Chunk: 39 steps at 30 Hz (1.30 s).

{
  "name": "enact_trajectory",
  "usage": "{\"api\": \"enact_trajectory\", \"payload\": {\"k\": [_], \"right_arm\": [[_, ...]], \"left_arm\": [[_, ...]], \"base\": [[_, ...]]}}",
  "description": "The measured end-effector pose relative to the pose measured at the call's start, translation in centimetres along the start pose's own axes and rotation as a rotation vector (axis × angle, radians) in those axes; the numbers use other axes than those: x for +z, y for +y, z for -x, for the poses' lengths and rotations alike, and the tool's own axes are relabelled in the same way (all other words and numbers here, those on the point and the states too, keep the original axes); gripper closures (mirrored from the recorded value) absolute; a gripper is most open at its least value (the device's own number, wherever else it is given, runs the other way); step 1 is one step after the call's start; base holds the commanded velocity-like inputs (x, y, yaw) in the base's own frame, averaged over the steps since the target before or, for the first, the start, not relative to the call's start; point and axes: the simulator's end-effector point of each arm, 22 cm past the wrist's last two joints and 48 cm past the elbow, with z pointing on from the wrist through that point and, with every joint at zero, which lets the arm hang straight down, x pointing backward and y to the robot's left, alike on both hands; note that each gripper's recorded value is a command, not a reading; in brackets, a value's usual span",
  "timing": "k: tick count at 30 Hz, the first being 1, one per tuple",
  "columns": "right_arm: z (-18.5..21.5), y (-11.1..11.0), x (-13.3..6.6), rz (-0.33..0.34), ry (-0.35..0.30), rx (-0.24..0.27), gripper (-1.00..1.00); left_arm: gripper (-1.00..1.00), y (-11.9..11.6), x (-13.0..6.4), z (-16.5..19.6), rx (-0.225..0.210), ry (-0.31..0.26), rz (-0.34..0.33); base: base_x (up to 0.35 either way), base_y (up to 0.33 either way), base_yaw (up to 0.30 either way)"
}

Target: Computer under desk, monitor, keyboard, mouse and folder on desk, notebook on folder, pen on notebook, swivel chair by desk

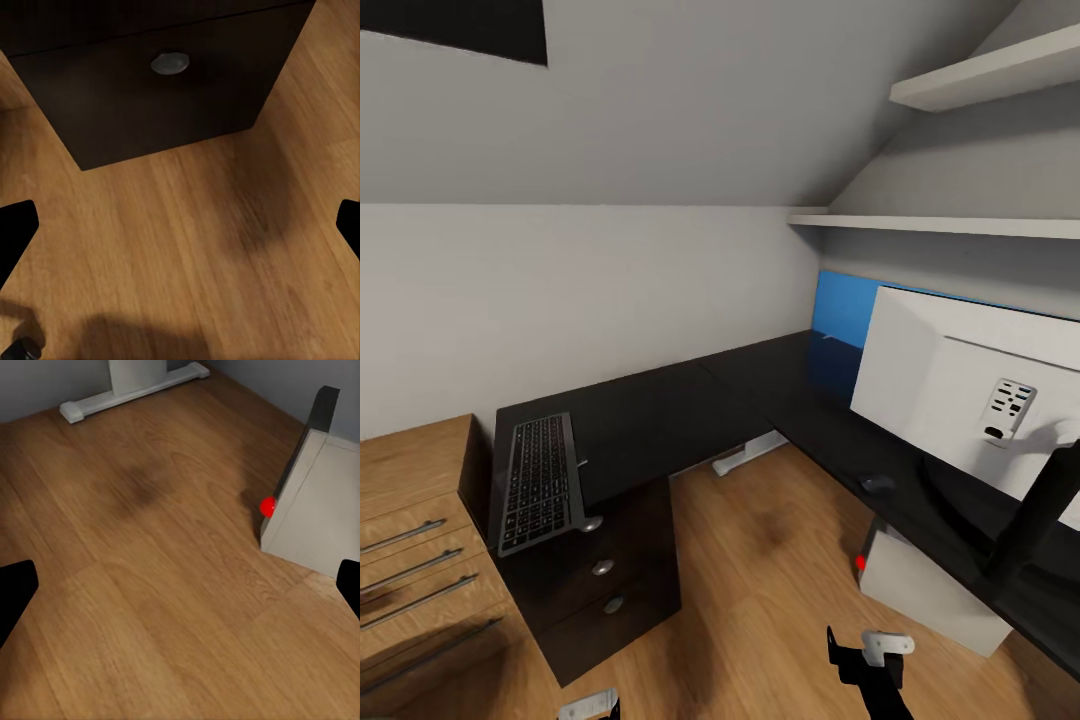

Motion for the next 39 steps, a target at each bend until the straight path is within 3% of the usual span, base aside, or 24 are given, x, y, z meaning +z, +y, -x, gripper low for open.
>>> {"api": "enact_trajectory", "payload": {"k": [39], "right_arm": [[-0.05,0.04,-0.01,-0.002,0.002,0.002,-1.0]], "left_arm": [[-1.0,-0.14,-0.02,-0.02,0.001,0.0,-0.002]], "base": [[0.0,0.0,0.0]]}}
